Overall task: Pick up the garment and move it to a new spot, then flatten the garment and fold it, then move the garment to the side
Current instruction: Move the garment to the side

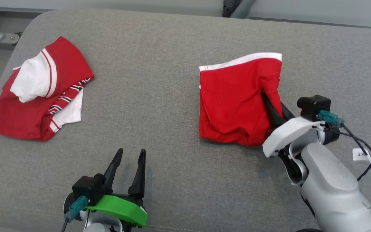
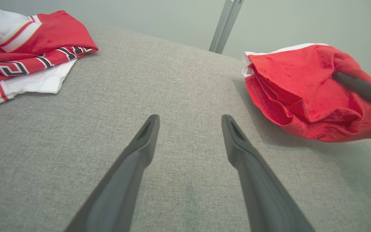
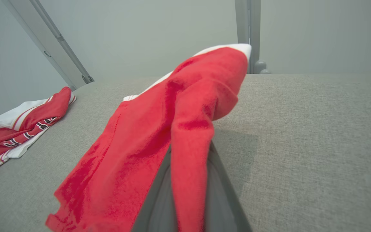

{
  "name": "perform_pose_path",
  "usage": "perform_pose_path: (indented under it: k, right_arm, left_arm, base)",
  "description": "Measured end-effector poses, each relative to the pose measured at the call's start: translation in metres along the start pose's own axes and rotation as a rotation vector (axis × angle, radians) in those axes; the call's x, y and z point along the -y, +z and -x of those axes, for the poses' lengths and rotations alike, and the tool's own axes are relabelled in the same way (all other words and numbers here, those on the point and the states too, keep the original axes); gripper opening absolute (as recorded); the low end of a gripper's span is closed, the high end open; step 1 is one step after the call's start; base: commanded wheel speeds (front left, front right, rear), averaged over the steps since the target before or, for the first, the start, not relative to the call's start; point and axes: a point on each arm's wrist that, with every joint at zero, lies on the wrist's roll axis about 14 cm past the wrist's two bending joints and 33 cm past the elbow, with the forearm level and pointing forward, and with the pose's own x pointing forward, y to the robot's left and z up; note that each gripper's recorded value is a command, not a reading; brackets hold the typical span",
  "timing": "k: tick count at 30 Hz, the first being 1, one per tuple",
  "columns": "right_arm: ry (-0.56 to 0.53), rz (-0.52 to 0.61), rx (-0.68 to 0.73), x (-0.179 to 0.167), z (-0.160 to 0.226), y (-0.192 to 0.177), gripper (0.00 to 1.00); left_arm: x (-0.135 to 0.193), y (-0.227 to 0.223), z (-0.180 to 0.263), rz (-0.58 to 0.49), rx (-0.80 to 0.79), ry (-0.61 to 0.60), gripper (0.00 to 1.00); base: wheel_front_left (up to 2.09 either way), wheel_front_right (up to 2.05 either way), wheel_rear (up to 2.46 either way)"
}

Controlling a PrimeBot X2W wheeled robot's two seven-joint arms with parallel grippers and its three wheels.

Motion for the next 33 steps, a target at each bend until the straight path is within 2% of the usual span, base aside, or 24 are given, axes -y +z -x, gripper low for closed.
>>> perform_pose_path:
  k: [10, 16, 17, 33]
  right_arm:
    - [-0.172, -0.039, 0.002, 0.039, 0.062, -0.009, 0.0]
    - [-0.327, -0.04, 0.022, 0.076, 0.118, -0.008, 0.0]
    - [-0.327, -0.04, 0.022, 0.076, 0.118, -0.008, 0.0]
    - [-0.574, -0.073, 0.102, 0.118, 0.213, 0.004, 0.0]
  left_arm:
    - [0.048, 0.004, -0.009, 0.005, 0.016, -0.151, 1.0]
    - [0.099, 0.008, -0.025, -0.003, 0.028, -0.307, 1.0]
    - [0.099, 0.008, -0.025, -0.003, 0.028, -0.307, 1.0]
    - [0.217, -0.012, -0.045, -0.023, -0.016, -0.655, 1.0]
  base:
    - [0.0, 0.0, 0.0]
    - [0.0, 0.0, 0.0]
    - [0.0, 0.0, 0.0]
    - [0.0, 0.0, 0.0]
